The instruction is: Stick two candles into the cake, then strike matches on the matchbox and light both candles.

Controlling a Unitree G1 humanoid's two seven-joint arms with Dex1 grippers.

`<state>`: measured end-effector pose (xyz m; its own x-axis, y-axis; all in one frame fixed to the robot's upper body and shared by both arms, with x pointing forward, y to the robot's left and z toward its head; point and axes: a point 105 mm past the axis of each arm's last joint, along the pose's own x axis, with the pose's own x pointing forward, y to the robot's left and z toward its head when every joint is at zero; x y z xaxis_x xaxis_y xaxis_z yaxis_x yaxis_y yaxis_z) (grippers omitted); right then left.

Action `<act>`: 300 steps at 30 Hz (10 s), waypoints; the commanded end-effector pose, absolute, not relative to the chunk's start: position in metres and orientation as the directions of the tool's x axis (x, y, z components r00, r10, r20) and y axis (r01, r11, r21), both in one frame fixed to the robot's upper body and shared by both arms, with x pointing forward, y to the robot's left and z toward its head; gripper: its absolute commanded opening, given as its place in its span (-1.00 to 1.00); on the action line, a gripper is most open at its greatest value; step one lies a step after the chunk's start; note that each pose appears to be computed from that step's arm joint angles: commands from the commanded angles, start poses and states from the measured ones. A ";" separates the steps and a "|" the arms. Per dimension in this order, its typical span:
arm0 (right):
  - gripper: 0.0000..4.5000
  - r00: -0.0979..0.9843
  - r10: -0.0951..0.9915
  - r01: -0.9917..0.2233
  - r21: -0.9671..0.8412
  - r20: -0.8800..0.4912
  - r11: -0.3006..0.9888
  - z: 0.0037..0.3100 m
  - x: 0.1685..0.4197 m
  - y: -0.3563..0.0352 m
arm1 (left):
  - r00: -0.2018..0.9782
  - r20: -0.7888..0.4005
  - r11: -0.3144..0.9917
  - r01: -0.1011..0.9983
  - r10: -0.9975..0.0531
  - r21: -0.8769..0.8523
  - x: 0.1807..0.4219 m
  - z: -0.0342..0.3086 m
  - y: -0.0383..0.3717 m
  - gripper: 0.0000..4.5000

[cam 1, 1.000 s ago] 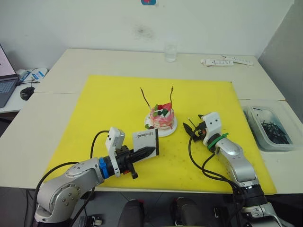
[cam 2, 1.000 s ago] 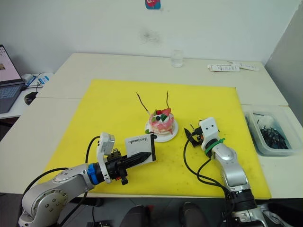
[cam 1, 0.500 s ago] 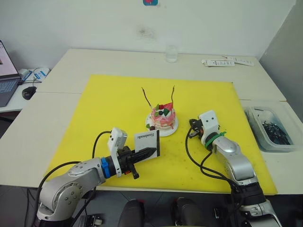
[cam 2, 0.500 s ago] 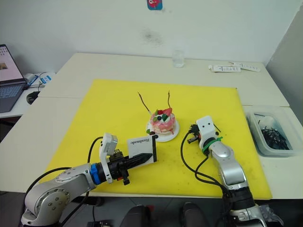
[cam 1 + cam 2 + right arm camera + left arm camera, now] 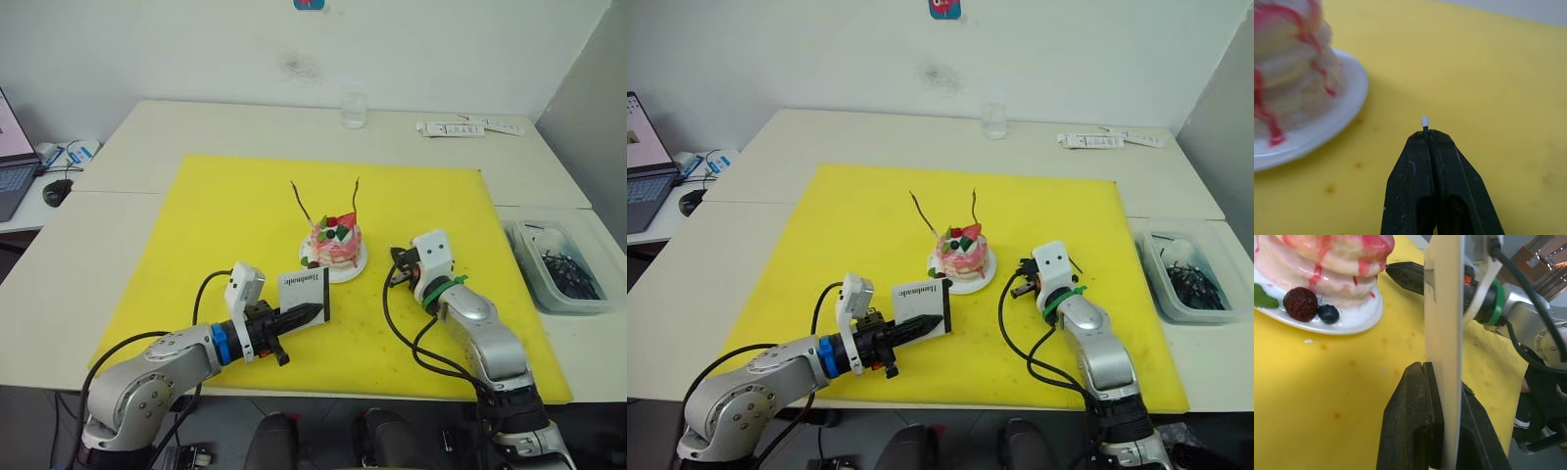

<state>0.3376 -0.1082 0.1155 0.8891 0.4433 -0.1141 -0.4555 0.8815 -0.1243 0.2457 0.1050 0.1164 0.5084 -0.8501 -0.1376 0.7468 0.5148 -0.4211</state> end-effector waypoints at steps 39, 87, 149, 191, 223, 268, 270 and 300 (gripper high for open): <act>-1.00 0.860 0.472 -0.503 -0.165 -0.194 0.848 0.116 0.268 -0.120 | 0.373 -0.126 0.392 0.832 -0.919 -0.393 0.255 0.143 0.077 -1.00; -0.99 0.850 0.487 -0.516 -0.135 -0.200 0.846 0.077 0.270 -0.111 | 0.388 -0.138 0.411 0.831 -0.911 -0.375 0.254 0.136 0.080 -1.00; -0.99 0.511 0.781 -0.809 -0.507 -0.359 0.297 0.147 0.249 -0.055 | 0.331 -0.028 0.311 0.848 -0.943 -0.429 0.260 0.166 0.048 -1.00; -0.99 0.535 0.766 -0.811 -0.473 -0.358 0.345 0.172 0.257 -0.059 | 0.449 -0.090 0.450 0.820 -0.889 -0.354 0.278 0.157 0.077 -1.00; -0.99 0.418 0.787 -0.845 -0.511 -0.453 0.155 0.150 0.260 -0.038 | 0.322 0.041 0.288 0.892 -0.946 -0.347 0.264 0.181 0.038 -1.00; -0.99 0.622 0.783 -0.490 -0.792 -0.025 0.364 0.260 0.327 0.006 | 0.479 -0.204 0.520 0.767 -0.854 -0.376 0.249 0.134 0.137 -1.00; -0.99 0.614 0.789 -0.483 -0.801 -0.021 0.355 0.261 0.329 0.010 | 0.479 -0.202 0.519 0.769 -0.854 -0.374 0.250 0.135 0.136 -1.00; -0.99 0.586 0.808 -0.455 -0.849 -0.059 0.268 0.244 0.341 0.023 | 0.461 -0.193 0.499 0.786 -0.866 -0.364 0.253 0.134 0.131 -1.00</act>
